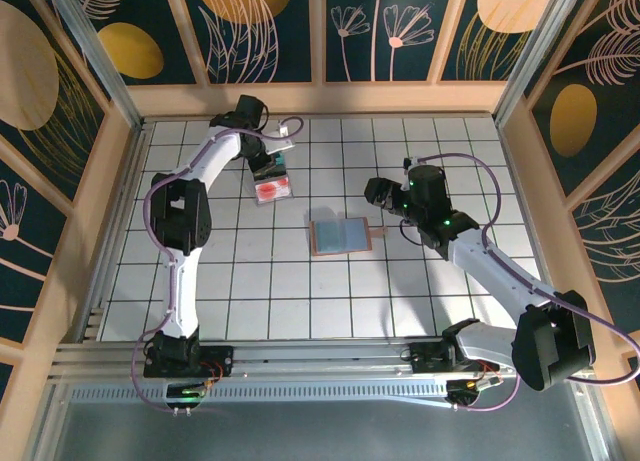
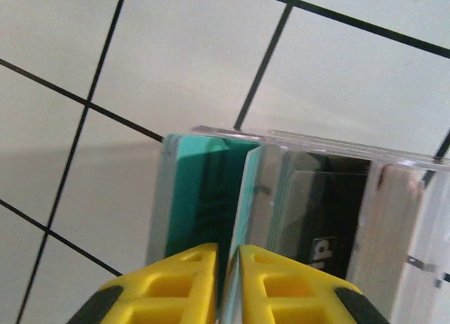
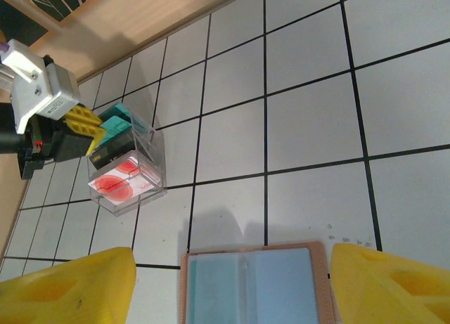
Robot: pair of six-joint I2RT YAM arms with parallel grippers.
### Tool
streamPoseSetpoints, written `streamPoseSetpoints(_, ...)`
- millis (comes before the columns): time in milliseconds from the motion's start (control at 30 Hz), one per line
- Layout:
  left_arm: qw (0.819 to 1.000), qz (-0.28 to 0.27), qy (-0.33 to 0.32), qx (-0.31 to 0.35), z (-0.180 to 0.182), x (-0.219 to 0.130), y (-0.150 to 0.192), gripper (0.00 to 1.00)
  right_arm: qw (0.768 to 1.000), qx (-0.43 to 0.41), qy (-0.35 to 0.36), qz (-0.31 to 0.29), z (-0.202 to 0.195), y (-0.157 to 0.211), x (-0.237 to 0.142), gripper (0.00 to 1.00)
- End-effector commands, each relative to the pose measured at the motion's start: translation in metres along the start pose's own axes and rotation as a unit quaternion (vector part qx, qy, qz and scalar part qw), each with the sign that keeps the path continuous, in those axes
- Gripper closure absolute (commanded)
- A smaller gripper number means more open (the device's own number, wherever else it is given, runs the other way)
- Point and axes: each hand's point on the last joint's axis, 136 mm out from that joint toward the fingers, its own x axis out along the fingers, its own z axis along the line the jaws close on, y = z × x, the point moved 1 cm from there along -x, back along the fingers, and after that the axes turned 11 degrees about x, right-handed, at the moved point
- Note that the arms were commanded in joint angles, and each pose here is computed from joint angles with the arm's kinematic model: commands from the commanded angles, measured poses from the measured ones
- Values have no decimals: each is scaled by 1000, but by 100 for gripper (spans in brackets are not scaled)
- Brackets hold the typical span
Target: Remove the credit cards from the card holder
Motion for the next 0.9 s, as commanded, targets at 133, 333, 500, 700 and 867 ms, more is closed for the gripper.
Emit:
streamPoseSetpoints(133,999,27,-28,-19,16,-14,-1,75,1000,-1,-18,-5,13,-4,3,27)
streamPoseSetpoints(333,997,18,-66,-30,31,-42,-9,75,1000,-6,-8,4,12,1,6,29)
streamPoseSetpoints(500,994,-28,-90,-55,34,-83,-26,72,998,-21,39,34,3,19,18,39)
streamPoseSetpoints(700,977,-105,-147,-112,28,-134,-38,53,991,-57,95,73,-5,52,31,42)
streamPoseSetpoints(867,950,-162,-201,-177,20,-168,-36,32,987,-71,108,100,-4,75,38,43)
